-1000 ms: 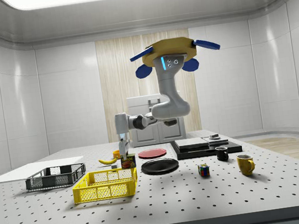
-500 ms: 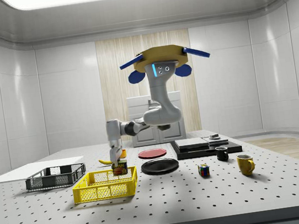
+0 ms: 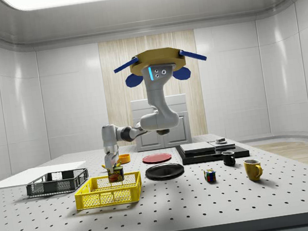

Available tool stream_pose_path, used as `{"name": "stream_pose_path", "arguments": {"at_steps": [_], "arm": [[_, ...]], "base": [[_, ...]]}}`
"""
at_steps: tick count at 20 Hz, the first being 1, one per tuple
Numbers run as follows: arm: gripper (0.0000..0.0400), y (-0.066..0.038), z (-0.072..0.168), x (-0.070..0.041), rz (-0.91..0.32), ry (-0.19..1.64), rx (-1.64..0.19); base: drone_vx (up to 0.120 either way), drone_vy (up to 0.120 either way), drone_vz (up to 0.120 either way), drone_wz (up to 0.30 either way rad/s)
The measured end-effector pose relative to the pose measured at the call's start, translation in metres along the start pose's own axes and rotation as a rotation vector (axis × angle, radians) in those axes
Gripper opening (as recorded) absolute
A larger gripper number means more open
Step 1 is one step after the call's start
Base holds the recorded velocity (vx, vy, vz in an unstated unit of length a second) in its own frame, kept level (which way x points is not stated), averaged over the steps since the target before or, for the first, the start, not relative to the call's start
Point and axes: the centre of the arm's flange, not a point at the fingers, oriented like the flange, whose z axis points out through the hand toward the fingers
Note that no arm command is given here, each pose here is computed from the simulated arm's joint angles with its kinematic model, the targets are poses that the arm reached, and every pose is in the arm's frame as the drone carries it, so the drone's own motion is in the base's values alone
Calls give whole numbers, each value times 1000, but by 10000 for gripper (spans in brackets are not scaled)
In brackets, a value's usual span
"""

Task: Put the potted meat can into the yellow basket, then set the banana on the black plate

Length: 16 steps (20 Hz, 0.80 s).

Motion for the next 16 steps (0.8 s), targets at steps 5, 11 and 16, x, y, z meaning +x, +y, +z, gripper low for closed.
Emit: {"name": "stream_pose_path", "arguments": {"at_steps": [5,11,16], "arm": [[291,0,19,0,0,0,0],[291,0,42,0,0,0,0],[333,0,58,0,-1,-2,1]], "base": [[0,0,0,0],[0,0,0,0],[0,0,0,0]]}}
